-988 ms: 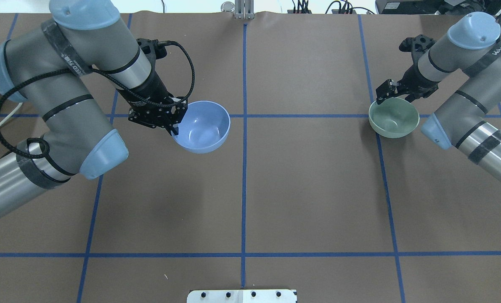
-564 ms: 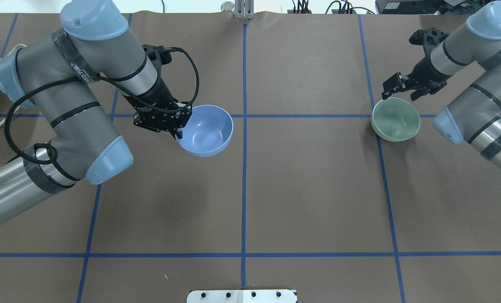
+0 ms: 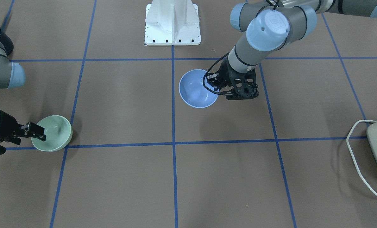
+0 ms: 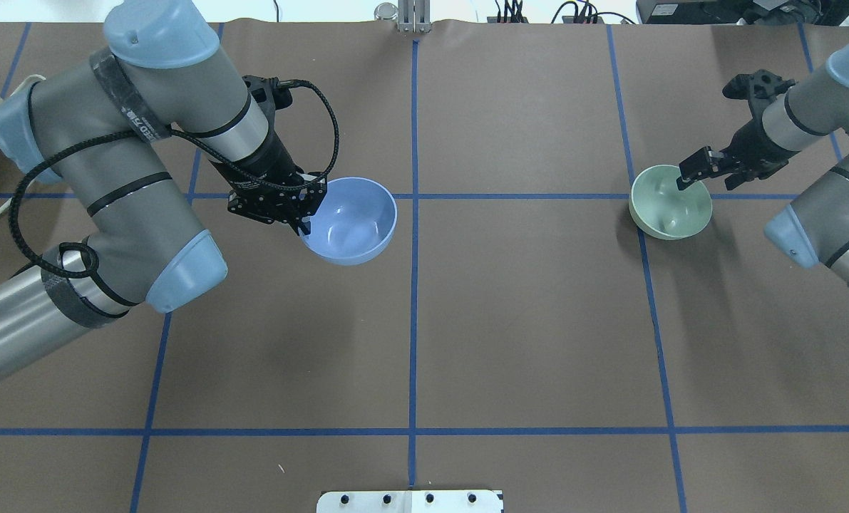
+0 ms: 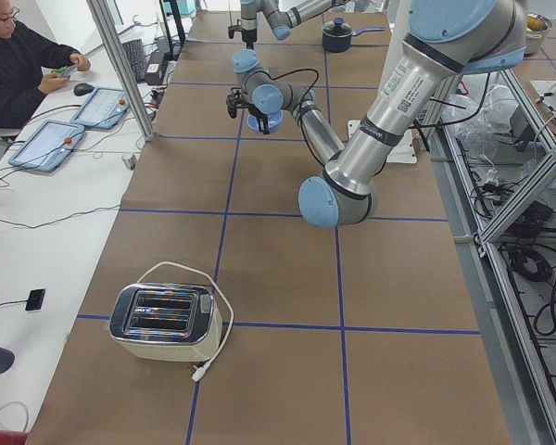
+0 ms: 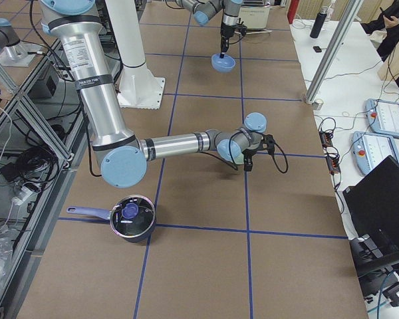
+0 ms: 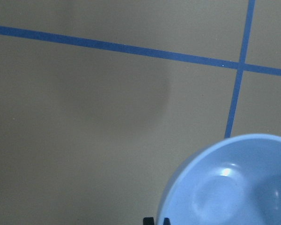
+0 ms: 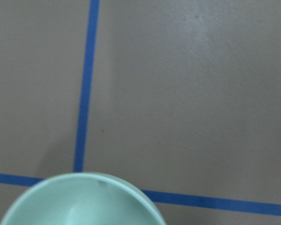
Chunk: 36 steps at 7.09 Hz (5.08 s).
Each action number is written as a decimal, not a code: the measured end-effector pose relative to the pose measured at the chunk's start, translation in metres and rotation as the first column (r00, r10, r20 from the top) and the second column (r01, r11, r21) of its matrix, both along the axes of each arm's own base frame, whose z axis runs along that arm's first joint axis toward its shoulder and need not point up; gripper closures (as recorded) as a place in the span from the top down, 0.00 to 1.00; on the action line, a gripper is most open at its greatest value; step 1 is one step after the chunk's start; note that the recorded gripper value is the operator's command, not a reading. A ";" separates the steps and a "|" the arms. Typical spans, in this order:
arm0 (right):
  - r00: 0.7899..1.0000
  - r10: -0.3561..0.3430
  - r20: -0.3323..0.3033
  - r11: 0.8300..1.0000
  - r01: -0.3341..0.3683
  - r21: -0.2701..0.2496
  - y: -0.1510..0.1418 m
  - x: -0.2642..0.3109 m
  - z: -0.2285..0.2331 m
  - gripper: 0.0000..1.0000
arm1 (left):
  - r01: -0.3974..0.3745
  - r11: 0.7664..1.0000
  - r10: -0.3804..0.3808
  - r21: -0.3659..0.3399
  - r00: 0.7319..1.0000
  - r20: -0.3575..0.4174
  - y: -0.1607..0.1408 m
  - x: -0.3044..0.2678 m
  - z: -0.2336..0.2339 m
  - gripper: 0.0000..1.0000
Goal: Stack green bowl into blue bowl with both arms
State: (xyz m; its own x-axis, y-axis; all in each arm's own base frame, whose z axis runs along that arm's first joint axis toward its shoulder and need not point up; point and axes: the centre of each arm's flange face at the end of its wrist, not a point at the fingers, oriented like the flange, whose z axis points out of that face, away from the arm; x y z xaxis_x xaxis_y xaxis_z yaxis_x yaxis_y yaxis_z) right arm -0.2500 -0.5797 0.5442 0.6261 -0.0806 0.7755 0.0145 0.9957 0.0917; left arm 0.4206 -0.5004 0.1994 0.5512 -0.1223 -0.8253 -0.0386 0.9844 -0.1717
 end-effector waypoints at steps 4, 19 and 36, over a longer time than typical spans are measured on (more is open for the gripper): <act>1.000 -0.008 0.004 1.000 0.008 0.008 0.013 -0.005 0.011 0.96 | 0.003 1.000 -0.003 -0.002 1.000 0.016 0.002 0.021 0.002 0.00; 1.000 0.010 0.008 1.000 -0.010 0.010 0.018 -0.011 -0.003 0.00 | 0.083 0.996 -0.083 0.014 0.996 0.022 0.026 0.143 0.017 0.00; 0.985 0.087 0.149 0.977 -0.055 -0.205 0.062 -0.163 -0.264 0.00 | -0.031 0.966 0.022 0.258 0.999 0.037 0.009 -0.127 0.108 0.98</act>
